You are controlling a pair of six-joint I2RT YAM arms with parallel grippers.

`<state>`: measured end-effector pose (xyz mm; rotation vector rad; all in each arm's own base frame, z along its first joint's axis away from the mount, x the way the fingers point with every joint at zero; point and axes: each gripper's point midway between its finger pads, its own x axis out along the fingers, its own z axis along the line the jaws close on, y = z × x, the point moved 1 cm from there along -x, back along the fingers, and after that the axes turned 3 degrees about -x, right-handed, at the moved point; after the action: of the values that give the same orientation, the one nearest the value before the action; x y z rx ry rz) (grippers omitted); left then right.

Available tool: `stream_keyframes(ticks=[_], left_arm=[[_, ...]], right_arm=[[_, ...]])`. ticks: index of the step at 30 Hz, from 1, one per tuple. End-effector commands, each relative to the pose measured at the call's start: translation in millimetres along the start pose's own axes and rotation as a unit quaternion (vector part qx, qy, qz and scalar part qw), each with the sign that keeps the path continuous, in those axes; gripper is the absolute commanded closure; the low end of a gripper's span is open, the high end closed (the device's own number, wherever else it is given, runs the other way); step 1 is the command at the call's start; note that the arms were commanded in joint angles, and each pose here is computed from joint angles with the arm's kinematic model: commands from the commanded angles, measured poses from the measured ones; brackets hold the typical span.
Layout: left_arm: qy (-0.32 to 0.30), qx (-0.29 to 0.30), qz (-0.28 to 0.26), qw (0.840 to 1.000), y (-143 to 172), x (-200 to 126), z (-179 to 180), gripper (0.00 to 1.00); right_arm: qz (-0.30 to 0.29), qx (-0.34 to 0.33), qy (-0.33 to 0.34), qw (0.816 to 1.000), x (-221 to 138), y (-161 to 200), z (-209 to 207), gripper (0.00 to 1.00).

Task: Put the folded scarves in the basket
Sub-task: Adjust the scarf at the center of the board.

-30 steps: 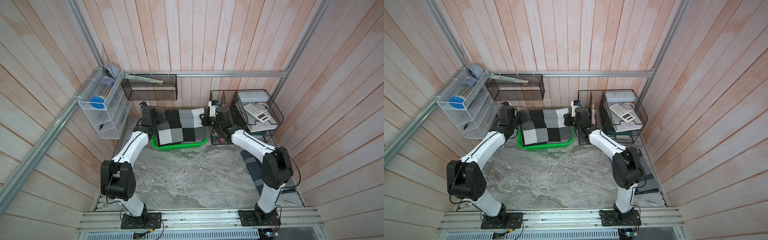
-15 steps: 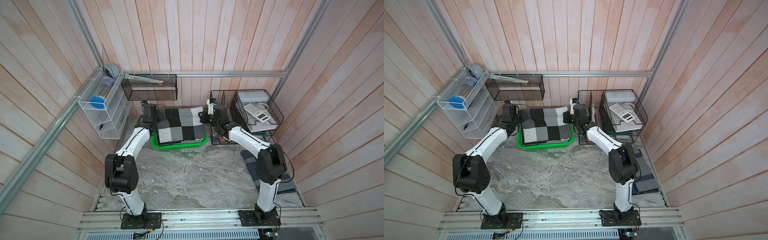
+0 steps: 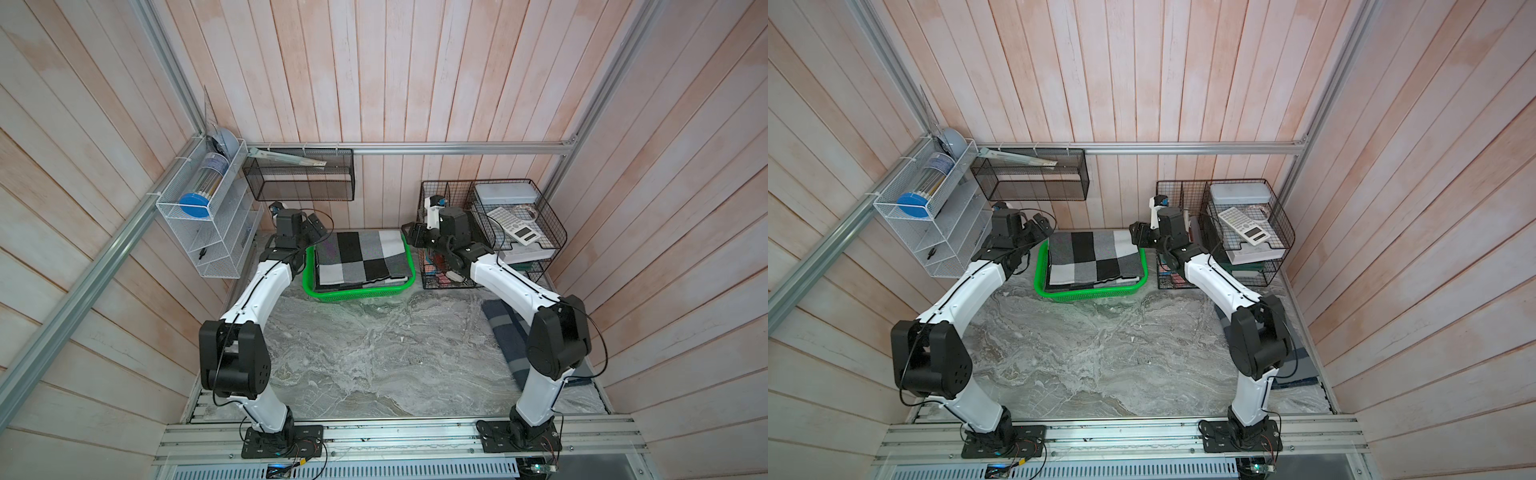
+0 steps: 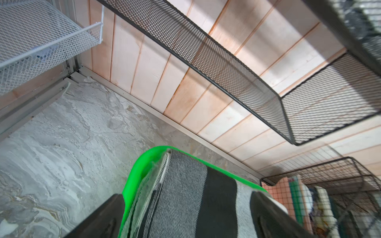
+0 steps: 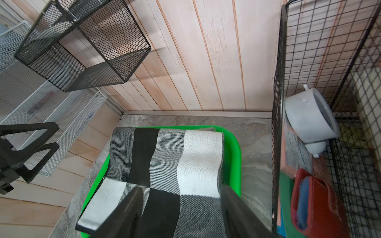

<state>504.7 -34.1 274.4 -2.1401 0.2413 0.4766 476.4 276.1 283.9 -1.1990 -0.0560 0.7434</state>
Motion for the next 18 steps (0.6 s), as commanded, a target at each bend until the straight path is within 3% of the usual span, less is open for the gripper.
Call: stream_keyframes(ticks=[1,7,12,18], left_arm=[[0.057,-0.017,-0.007,0.998,0,-27,-24,0.00],[0.111,-0.040,0.011,0.993,44,-65,-40,0.00],[0.179,-0.048,0.046,0.982,98,-95,-66,0.00],[0.203,-0.051,0.090,0.974,160,-117,-68,0.00]], right_arm=[[-0.037,-0.006,-0.004,0.999,-36,-14,9,0.35],[-0.035,0.013,0.048,0.998,-95,20,-14,0.35],[0.010,0.080,0.122,0.989,-143,80,-49,0.35],[0.065,0.137,0.267,0.952,-201,164,-109,0.35]])
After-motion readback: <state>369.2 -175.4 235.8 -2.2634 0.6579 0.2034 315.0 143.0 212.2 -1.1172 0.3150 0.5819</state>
